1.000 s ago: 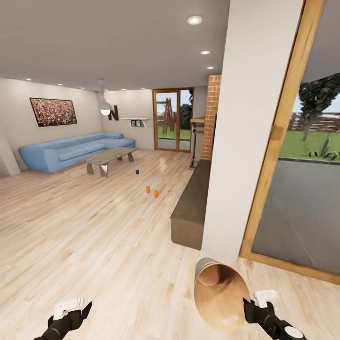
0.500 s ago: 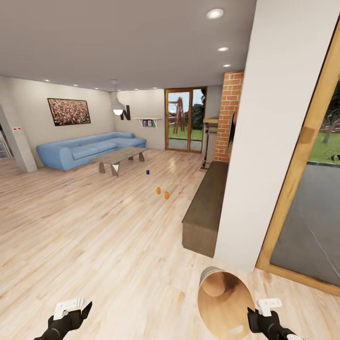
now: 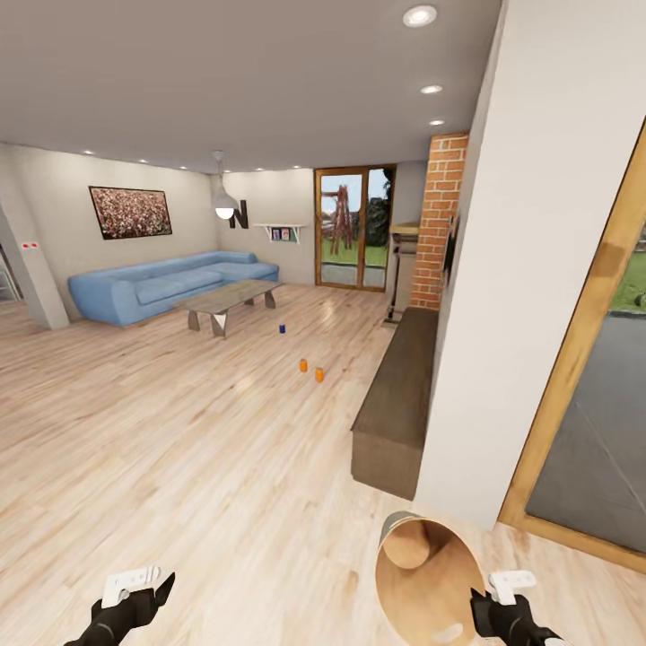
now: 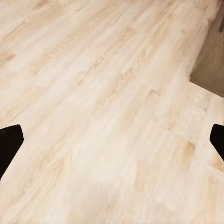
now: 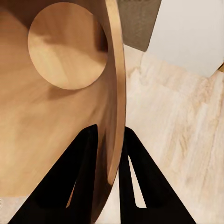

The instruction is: Put the three can of soda from the living room inside the tash can in the kitchen.

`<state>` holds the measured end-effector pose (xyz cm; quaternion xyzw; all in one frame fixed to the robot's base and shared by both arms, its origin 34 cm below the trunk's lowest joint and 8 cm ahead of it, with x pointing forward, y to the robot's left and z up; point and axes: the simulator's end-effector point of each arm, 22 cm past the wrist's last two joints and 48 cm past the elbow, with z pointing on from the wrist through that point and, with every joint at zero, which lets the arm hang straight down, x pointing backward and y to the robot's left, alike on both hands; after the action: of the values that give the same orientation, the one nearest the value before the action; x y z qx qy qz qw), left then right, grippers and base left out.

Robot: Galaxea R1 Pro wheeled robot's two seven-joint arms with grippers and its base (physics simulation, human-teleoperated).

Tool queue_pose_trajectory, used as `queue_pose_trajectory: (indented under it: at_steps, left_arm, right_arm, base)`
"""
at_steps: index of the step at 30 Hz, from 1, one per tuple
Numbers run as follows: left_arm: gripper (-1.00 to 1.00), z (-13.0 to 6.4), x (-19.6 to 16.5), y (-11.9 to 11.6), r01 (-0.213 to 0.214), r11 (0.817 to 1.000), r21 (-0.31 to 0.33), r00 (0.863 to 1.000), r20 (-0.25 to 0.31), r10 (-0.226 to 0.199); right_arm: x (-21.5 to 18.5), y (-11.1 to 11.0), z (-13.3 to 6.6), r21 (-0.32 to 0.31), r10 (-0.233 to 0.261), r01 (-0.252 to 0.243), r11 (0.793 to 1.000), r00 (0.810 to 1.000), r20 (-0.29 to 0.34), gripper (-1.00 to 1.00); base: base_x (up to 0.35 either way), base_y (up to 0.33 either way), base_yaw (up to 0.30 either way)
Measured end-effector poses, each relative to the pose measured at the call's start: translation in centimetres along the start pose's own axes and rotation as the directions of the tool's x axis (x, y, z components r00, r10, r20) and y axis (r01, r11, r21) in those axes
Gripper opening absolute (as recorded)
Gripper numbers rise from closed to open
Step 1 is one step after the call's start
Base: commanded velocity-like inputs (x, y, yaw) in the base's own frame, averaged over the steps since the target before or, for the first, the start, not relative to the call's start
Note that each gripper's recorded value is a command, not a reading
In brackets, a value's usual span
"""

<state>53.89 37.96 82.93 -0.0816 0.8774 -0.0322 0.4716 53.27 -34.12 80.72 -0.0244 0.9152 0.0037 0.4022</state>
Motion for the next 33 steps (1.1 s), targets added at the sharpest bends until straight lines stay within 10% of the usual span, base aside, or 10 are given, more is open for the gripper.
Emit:
queue_pose_trajectory:
  at_steps: [33]
  left_arm:
    - [1.00, 0.0, -0.1, 0.0, 0.001, 1.000, 0.001, 1.000, 0.001, -0.001]
  right_arm:
    - [0.0, 1.8, 0.2, -0.020, 0.015, -0.015, 1.000, 1.000, 0.003, -1.00]
  base:
    - [0.190, 0.039, 0.139]
